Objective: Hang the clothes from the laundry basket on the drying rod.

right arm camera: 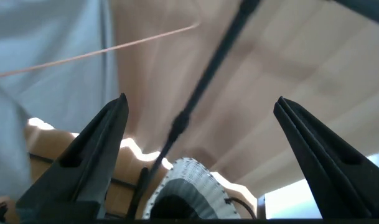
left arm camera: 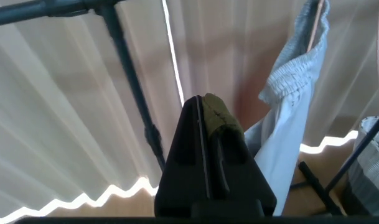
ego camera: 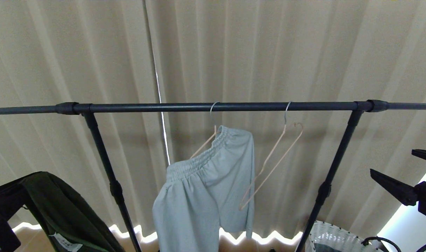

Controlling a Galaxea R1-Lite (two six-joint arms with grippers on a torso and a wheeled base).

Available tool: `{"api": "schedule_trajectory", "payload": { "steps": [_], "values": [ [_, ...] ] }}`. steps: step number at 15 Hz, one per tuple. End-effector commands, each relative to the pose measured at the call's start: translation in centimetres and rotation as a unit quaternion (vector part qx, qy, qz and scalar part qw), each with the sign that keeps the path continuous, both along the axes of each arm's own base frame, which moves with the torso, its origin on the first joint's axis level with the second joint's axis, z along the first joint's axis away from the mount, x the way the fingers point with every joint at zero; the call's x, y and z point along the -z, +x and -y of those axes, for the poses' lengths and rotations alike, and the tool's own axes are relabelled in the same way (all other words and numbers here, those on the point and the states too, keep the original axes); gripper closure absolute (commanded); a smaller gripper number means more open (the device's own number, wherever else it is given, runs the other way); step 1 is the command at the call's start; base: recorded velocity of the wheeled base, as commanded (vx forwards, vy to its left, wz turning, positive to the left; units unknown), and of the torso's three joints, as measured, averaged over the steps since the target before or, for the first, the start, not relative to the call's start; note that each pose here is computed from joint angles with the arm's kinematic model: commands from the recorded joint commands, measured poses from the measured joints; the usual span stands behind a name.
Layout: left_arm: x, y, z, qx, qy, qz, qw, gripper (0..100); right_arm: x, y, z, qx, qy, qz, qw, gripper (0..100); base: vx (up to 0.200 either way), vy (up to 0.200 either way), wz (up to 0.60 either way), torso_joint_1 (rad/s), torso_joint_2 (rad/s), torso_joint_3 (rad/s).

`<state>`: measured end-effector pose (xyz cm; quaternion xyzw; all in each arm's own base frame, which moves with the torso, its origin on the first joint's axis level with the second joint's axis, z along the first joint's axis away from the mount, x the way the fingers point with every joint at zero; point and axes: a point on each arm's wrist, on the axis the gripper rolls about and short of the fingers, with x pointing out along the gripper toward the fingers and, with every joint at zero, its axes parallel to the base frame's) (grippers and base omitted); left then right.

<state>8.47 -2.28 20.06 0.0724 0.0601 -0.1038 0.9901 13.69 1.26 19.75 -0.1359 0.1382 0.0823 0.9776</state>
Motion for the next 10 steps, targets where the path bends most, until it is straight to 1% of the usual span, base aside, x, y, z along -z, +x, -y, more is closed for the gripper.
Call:
{"api": "schedule_trajectory", "payload": {
  "steps": [1, 2, 3, 4, 5, 7, 8, 10],
  "values": [
    [0.1, 0.0, 0.0, 0.000, 0.000, -0.002, 1.0000, 100, -0.5, 0.8, -1.4, -0.037, 0.023, -0.011, 0.9990, 0, 0.000, 0.000, 0.00, 0.000, 0.00, 0.000],
    [0.1, 0.1, 0.0, 0.000, 0.000, -0.004, 1.0000, 100, -1.0, 1.4, -2.5, -0.059, 0.046, -0.024, 0.9969, 0, 0.000, 0.000, 0.00, 0.000, 0.00, 0.000],
    [0.2, 0.1, 0.0, 0.000, 0.000, -0.006, 1.0000, 100, -1.4, 1.9, -3.3, -0.071, 0.059, -0.035, 0.9951, 0, 0.000, 0.000, 0.00, 0.000, 0.00, 0.000],
    [0.2, 0.2, 0.1, 0.000, 0.000, -0.008, 1.0000, 100, -1.8, 3.0, -4.7, -0.082, 0.068, -0.055, 0.9928, 0, 0.000, 0.000, 0.00, 0.000, 0.00, 0.000],
    [0.2, 0.3, 0.1, -0.001, 0.000, -0.009, 1.0000, 100, -1.8, 4.0, -5.7, -0.079, 0.069, -0.067, 0.9923, 0, 0.000, 0.000, 0.00, 0.000, 0.00, 0.000],
    [0.3, 0.5, 0.1, -0.005, 0.001, -0.015, 0.9999, 100, -1.8, 5.7, -8.4, -0.076, 0.074, -0.082, 0.9910, 0, 0.000, 0.000, 0.00, 0.000, 0.00, 0.000],
    [0.2, 0.7, -0.1, -0.016, 0.002, -0.016, 0.9997, 100, -1.9, 6.2, -9.7, -0.081, 0.075, -0.084, 0.9904, 0, 0.000, 0.000, 0.00, 0.000, 0.00, 0.000],
    [0.2, 1.1, -0.4, -0.036, 0.003, -0.020, 0.9991, 100, -1.5, 7.5, -11.2, -0.073, 0.066, -0.091, 0.9910, 0, 0.000, 0.000, 0.00, 0.000, 0.00, 0.000]
  ]
}}
